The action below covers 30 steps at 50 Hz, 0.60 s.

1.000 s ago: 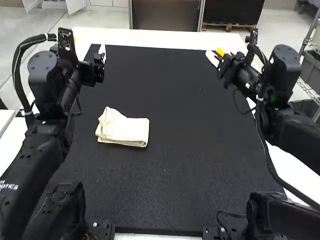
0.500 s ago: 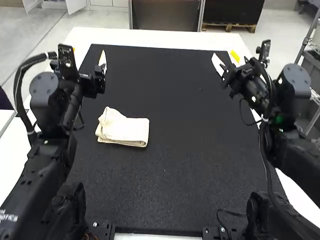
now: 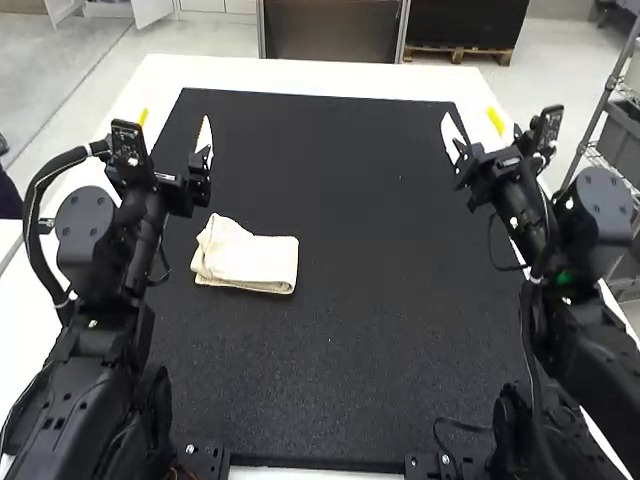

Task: Fold the towel.

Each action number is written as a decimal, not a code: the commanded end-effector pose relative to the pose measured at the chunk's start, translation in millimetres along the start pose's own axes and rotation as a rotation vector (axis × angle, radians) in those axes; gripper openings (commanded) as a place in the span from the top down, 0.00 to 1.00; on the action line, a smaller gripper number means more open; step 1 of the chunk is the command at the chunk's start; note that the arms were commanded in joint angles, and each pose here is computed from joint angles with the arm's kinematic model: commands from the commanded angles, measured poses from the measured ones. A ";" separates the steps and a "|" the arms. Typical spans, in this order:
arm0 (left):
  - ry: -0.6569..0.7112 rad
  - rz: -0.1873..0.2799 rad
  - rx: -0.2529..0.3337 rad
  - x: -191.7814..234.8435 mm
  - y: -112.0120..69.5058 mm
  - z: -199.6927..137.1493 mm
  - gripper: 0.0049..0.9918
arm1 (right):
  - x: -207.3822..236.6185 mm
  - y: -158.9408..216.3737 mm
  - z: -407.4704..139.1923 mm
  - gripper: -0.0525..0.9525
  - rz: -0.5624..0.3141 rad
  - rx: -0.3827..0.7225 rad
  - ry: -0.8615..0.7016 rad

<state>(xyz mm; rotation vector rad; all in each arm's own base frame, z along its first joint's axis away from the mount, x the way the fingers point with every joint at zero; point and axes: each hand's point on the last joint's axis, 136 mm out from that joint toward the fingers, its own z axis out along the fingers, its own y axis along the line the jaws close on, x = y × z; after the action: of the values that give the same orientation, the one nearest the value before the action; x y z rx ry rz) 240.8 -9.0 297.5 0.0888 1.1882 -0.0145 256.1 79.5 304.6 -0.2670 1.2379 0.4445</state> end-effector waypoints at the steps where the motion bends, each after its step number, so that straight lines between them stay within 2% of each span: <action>1: -0.038 -0.006 -0.005 -7.9 -0.2 -4.3 0.03 | -15.0 -8.0 -6.0 0.05 -0.054 0.059 -0.059; 10: -0.073 -0.006 -0.010 -13.1 0.3 -10.4 0.03 | -29.9 -2.6 -12.2 0.05 -0.077 0.051 -0.123; 30: -0.099 -0.047 0.016 -9.8 -5.4 -20.3 0.03 | -52.2 -2.0 -25.1 0.05 -0.090 0.081 -0.215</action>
<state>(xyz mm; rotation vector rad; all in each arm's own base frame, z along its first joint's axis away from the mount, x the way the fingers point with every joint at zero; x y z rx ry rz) 219.6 -10.2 301.4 0.0770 1.0986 -0.0349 230.0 63.8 333.2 -0.2228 1.0758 0.3533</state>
